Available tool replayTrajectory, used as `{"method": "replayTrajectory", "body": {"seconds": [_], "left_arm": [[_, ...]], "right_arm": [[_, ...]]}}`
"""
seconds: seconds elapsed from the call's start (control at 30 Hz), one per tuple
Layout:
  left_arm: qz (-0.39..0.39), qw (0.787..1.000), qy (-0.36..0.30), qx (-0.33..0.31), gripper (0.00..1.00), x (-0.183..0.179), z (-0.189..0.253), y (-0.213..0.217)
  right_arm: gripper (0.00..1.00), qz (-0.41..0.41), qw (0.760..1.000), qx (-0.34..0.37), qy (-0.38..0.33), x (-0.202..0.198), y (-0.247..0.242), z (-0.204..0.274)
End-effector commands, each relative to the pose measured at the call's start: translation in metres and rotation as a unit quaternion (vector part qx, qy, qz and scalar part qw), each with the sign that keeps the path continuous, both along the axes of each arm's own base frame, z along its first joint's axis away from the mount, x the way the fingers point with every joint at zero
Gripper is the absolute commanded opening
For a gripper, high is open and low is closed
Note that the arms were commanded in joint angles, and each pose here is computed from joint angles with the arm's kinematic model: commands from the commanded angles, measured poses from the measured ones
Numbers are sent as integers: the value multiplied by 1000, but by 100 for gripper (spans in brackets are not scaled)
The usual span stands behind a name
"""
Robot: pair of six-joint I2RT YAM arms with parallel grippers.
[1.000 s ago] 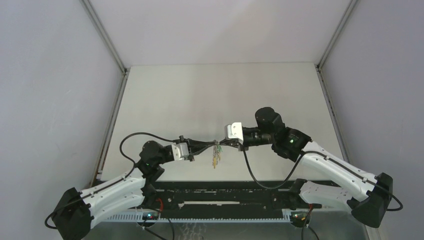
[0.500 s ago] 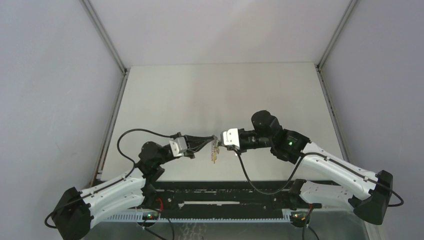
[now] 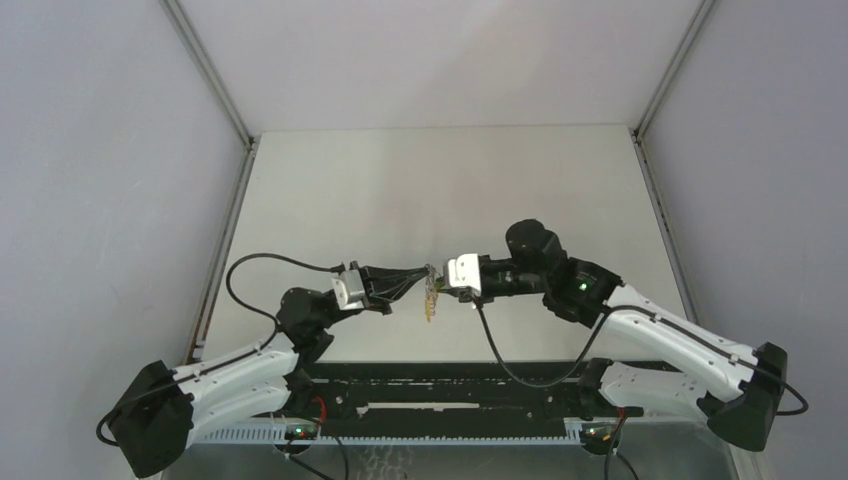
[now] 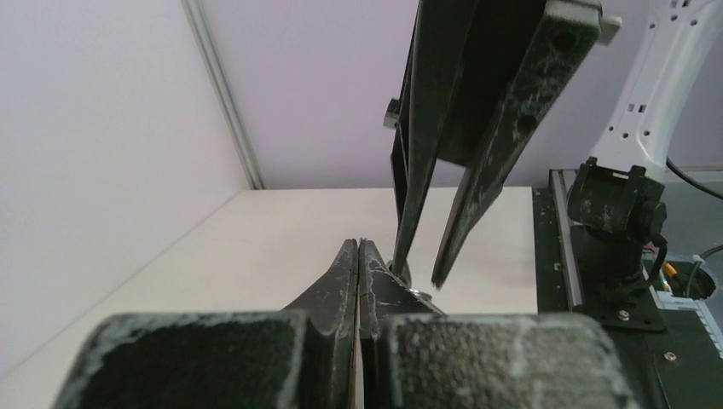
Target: Put the keys on the keyring
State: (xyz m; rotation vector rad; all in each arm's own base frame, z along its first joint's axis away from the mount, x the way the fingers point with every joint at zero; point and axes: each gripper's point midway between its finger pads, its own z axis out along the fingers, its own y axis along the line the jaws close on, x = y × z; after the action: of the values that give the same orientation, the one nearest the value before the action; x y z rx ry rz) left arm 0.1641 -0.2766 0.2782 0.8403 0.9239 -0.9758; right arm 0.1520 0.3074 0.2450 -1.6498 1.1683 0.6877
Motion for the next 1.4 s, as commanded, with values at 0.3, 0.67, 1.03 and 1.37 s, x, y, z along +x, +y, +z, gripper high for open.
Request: {"method": "replayTrajectory", "body": {"seconds": [0.3, 0.67, 1.03, 1.37], "left_arm": [[1, 997, -46, -63, 0, -11, 31, 12], [-20, 996, -53, -64, 0, -18, 31, 10], [-39, 996, -55, -61, 0, -22, 30, 6], [-53, 995, -58, -57, 0, -26, 28, 3]], "right_arm": [[33, -36, 989, 131, 63, 15, -16, 56], [32, 0, 986, 144, 85, 13, -2, 61], [29, 23, 985, 145, 94, 9, 2, 64], [23, 27, 984, 144, 99, 9, 3, 63]]}}
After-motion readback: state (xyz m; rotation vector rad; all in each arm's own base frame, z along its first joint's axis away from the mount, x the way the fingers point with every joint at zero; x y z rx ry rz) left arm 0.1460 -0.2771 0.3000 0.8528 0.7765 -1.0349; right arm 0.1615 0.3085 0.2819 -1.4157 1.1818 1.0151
